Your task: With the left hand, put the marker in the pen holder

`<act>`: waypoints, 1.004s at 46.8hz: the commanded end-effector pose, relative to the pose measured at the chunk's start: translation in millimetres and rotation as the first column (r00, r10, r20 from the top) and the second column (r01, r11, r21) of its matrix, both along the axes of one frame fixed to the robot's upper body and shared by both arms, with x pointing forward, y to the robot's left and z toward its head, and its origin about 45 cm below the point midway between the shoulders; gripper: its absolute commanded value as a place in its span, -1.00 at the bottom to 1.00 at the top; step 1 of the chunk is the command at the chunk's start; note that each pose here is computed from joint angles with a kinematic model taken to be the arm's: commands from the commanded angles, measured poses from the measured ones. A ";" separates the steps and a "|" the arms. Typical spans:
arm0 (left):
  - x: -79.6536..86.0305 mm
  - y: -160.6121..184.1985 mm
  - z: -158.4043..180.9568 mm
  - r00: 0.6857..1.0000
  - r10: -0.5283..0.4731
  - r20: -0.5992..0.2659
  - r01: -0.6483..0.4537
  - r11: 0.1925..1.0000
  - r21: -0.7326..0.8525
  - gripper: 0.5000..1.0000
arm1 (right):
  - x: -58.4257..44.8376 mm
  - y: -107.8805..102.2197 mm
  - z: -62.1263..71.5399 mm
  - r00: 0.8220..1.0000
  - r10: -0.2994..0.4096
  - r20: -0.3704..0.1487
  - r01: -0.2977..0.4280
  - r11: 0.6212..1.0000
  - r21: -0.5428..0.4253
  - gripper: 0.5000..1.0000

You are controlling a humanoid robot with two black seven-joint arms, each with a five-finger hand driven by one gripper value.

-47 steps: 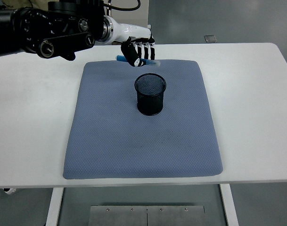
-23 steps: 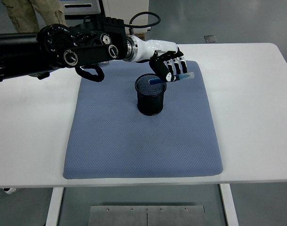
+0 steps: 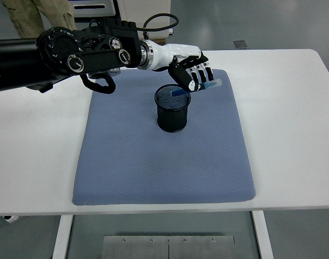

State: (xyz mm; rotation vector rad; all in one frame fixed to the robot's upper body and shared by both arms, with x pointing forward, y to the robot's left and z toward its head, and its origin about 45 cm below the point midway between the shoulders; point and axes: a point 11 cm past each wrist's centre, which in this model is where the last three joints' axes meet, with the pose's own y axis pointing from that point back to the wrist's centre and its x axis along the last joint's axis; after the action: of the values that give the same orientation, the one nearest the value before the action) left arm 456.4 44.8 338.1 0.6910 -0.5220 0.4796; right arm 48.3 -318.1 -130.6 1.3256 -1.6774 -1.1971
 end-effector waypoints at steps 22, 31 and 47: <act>27.4 41.7 23.9 0.990 0.137 0.022 -0.135 0.988 -0.079 1.00 | 0.0 -0.2 0.0 1.000 0.000 0.000 0.000 1.000 -0.002 1.00; 39.6 66.7 37.4 0.975 0.221 0.003 -0.217 0.958 -0.186 1.00 | 0.0 -0.2 0.0 1.000 0.000 0.000 0.000 1.000 -0.002 1.00; 50.8 149.7 19.6 0.903 0.400 -0.155 -0.427 0.803 -0.416 1.00 | 0.2 0.4 0.0 1.000 0.000 0.001 0.000 1.000 0.001 1.00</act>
State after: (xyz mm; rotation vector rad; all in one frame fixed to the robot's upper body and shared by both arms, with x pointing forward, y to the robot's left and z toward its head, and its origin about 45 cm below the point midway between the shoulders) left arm 505.8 181.6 362.2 0.4093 -0.2255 0.9165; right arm 48.3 -318.1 -130.6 1.3256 -1.6778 -1.1968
